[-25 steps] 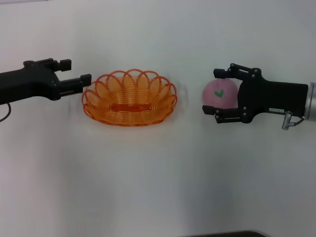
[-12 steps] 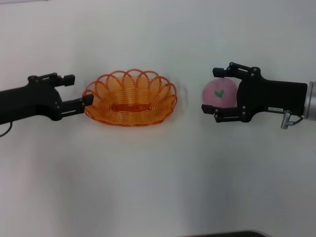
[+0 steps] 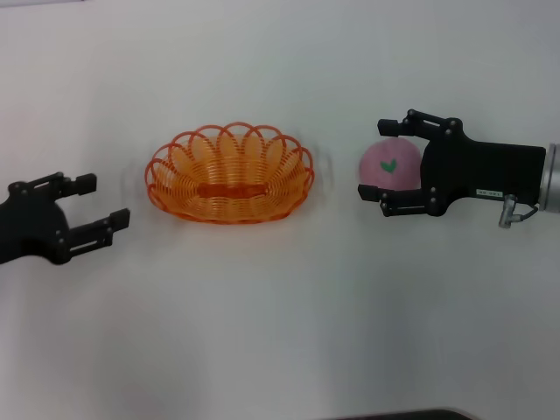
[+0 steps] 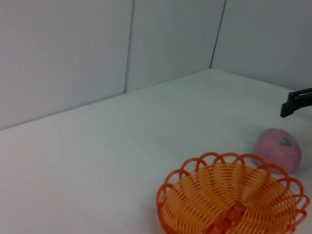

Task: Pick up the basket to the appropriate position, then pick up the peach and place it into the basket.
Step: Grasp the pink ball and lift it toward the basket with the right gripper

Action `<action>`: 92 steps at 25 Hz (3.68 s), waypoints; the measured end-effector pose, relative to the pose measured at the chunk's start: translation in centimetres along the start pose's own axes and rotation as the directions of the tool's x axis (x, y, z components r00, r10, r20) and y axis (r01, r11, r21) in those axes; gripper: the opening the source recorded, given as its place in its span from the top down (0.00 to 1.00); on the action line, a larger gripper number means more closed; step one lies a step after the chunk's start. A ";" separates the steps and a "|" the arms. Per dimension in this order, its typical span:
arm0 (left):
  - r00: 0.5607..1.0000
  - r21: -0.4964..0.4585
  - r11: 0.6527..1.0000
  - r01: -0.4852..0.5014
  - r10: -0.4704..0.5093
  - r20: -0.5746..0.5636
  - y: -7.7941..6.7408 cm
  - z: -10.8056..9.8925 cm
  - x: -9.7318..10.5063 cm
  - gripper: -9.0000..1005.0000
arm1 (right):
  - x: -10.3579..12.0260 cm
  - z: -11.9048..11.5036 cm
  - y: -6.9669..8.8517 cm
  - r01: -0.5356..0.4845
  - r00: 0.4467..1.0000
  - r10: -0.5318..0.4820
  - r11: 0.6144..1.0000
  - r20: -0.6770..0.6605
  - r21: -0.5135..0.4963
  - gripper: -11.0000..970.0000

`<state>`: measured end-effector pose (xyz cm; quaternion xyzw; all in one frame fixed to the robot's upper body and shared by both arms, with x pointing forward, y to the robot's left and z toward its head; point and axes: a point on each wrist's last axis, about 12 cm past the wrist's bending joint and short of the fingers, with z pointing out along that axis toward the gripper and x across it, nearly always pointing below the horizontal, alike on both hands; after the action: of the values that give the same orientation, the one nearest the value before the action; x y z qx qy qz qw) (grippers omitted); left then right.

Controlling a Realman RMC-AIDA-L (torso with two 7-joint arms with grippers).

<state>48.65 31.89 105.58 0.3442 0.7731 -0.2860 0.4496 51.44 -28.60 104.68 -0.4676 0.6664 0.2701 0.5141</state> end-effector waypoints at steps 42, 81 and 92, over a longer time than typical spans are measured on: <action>1.000 -0.015 1.000 -0.020 0.020 0.020 -1.1 -1.2 2.4 0.28 | -7.7 0.4 -6.1 -0.486 0.798 0.461 0.873 -0.388 0.037 0.02; 0.987 0.035 0.991 -0.129 0.125 0.099 -2.1 -2.4 2.2 0.28 | -9.5 6.4 -6.8 -0.417 0.589 0.468 0.874 -0.658 0.248 0.02; 0.986 0.035 0.990 -0.136 0.132 0.098 -2.0 -2.6 2.1 0.28 | -8.9 7.7 -6.5 -0.431 0.566 0.481 0.865 -0.669 0.258 0.02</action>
<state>45.04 33.24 105.09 0.3903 0.7198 -0.2872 0.4971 60.92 -21.77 111.30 -0.3295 0.9181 0.1682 0.1419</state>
